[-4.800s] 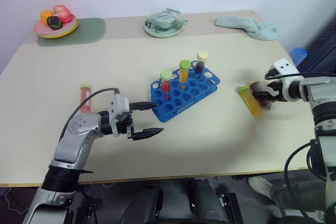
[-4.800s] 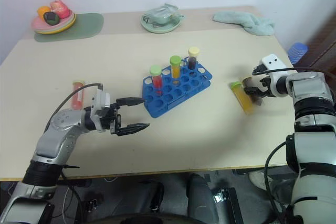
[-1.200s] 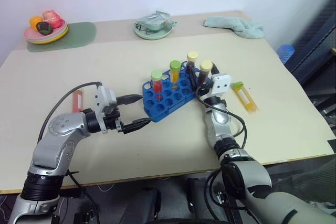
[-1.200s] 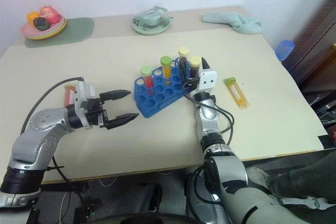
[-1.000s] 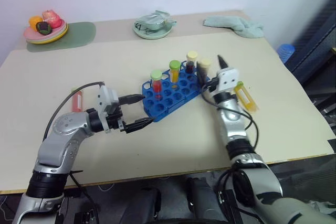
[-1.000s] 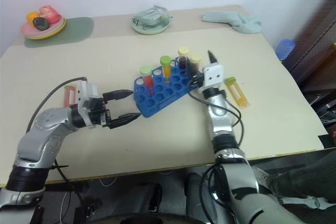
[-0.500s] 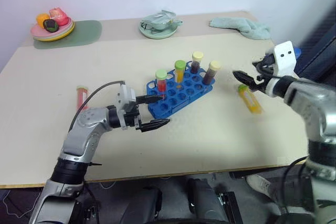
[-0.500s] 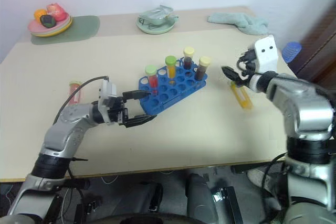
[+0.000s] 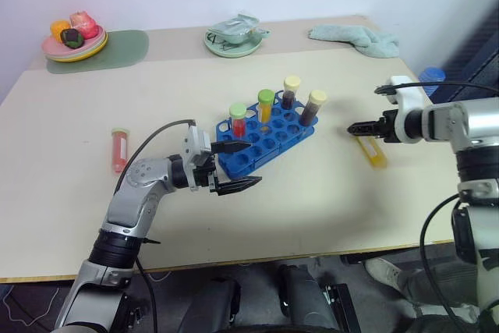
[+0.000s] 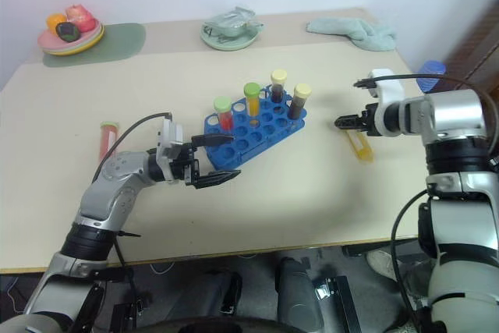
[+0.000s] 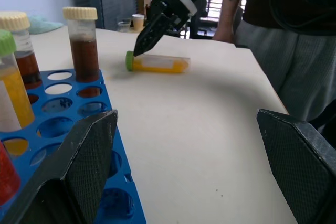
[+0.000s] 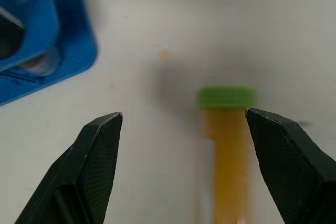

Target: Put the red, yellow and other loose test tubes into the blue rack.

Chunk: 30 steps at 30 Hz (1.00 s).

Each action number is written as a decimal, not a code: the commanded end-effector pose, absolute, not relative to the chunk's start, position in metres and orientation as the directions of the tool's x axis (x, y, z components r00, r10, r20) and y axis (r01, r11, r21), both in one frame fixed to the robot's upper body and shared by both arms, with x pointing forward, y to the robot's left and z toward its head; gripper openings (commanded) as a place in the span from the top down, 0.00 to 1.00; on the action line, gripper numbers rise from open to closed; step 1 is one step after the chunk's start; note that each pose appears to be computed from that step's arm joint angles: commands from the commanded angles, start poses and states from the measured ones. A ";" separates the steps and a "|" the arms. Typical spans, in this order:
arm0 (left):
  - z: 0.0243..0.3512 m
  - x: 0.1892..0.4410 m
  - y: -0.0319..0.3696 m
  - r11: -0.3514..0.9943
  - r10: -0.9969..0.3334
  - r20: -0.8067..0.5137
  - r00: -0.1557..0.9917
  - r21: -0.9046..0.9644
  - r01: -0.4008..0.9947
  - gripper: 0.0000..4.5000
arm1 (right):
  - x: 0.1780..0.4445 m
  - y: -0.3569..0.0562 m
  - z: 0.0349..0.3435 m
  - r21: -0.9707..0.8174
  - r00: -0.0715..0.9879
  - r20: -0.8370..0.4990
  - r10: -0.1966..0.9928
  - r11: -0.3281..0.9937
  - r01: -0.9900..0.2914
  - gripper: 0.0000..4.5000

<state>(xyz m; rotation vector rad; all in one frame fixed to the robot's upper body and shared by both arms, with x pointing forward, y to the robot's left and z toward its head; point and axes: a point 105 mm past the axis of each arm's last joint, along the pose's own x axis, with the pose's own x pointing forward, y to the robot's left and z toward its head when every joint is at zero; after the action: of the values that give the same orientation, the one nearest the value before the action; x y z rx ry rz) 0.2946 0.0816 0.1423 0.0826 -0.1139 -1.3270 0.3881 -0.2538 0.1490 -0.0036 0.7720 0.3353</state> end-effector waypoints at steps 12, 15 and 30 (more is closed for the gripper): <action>0.154 0.287 0.087 0.235 -0.972 0.033 0.233 0.172 0.957 0.04 | 0.389 -0.267 0.120 -0.046 0.555 -0.802 0.221 0.904 -0.426 0.54; 0.155 0.288 0.086 0.232 -0.973 0.032 0.230 0.172 0.957 0.04 | 0.386 -0.266 0.120 -0.063 0.547 -0.806 0.227 0.886 -0.459 0.75; 0.157 0.293 0.089 0.212 -0.977 0.026 0.211 0.171 0.962 0.04 | 0.337 -0.204 0.185 -0.100 0.711 -0.477 0.517 0.771 -0.628 0.75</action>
<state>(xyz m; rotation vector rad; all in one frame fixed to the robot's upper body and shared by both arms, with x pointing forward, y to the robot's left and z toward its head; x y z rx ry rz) 0.2918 0.0851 0.1473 0.1138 -0.1002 -1.3574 0.3437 -0.2189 0.1520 -0.2848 0.6121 0.6021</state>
